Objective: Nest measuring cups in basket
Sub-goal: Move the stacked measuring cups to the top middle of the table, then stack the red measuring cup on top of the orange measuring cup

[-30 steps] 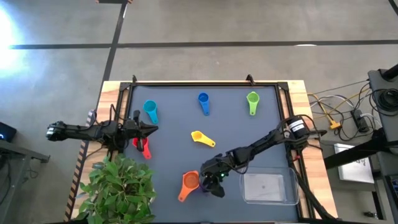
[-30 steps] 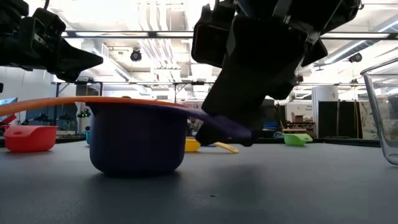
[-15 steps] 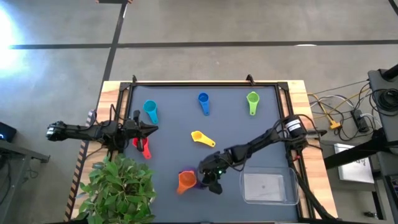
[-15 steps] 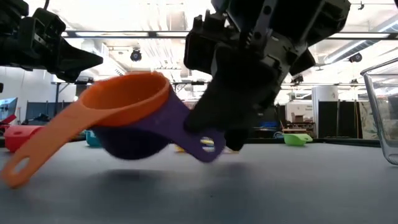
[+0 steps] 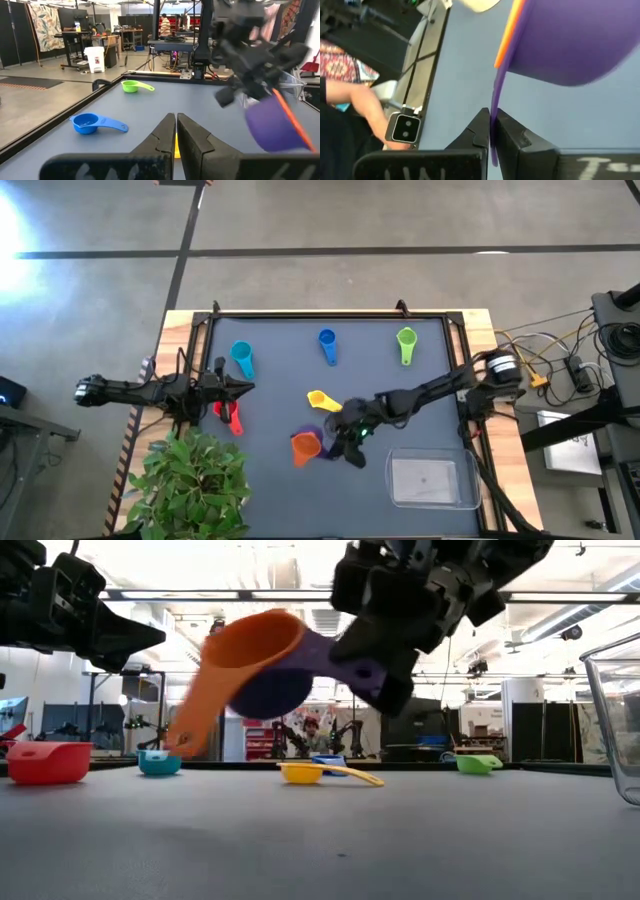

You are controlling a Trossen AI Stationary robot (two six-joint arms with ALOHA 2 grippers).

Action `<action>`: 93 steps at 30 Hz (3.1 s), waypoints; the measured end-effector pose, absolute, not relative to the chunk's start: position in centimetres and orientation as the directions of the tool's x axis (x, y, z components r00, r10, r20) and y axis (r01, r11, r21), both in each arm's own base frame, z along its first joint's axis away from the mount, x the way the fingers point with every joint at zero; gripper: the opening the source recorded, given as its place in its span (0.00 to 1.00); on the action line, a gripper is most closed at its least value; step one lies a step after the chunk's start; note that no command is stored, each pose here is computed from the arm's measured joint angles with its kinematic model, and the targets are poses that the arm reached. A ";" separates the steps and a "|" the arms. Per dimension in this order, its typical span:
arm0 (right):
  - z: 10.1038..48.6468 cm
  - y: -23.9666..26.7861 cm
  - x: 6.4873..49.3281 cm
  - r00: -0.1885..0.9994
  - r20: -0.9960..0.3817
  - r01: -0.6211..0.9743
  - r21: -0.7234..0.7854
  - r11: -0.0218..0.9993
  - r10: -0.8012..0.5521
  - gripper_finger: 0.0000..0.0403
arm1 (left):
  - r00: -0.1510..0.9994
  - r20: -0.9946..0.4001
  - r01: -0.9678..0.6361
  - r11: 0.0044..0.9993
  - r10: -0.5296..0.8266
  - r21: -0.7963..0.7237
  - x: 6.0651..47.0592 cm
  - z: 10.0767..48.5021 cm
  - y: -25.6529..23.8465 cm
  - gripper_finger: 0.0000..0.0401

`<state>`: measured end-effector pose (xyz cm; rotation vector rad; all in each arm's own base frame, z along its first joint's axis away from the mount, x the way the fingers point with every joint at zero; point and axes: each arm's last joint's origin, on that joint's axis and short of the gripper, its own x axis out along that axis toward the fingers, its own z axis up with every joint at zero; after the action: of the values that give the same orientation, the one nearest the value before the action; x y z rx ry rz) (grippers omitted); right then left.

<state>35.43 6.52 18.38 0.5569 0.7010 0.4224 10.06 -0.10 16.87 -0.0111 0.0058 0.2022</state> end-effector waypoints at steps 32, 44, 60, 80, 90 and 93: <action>13.3 -6.4 18.6 0.879 -0.444 0.315 0.816 0.485 0.175 0.02 | 0.980 -0.010 -0.201 0.980 0.201 -0.010 10.1 16.8 -0.1 0.00; 12.0 -7.0 18.8 0.826 -0.540 0.402 0.764 0.504 0.160 0.17 | 0.979 -0.010 -0.202 0.979 0.201 -0.010 10.1 16.8 -0.1 0.00; 14.7 -7.2 19.3 0.769 -0.611 0.414 0.701 0.581 0.188 0.54 | 0.979 -0.010 -0.201 0.979 0.201 -0.009 10.1 16.8 -0.1 0.00; 26.0 -7.6 18.2 0.796 -0.595 0.311 0.249 0.917 -0.108 0.57 | 0.980 -0.010 -0.201 0.980 0.201 -0.010 10.1 16.8 -0.1 0.00; 26.0 -7.1 18.3 0.790 -0.603 0.292 0.217 0.931 -0.108 0.53 | 0.979 -0.010 -0.202 0.979 0.201 -0.010 10.1 16.8 -0.1 0.00; 25.8 -6.2 18.1 0.798 -0.589 0.294 0.193 0.936 -0.129 0.52 | 0.979 -0.010 -0.201 0.979 0.201 -0.010 10.1 16.8 -0.1 0.00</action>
<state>18.08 -6.19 25.81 0.2838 0.6075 -0.2304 10.08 -0.10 16.84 -0.0105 0.0090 0.2028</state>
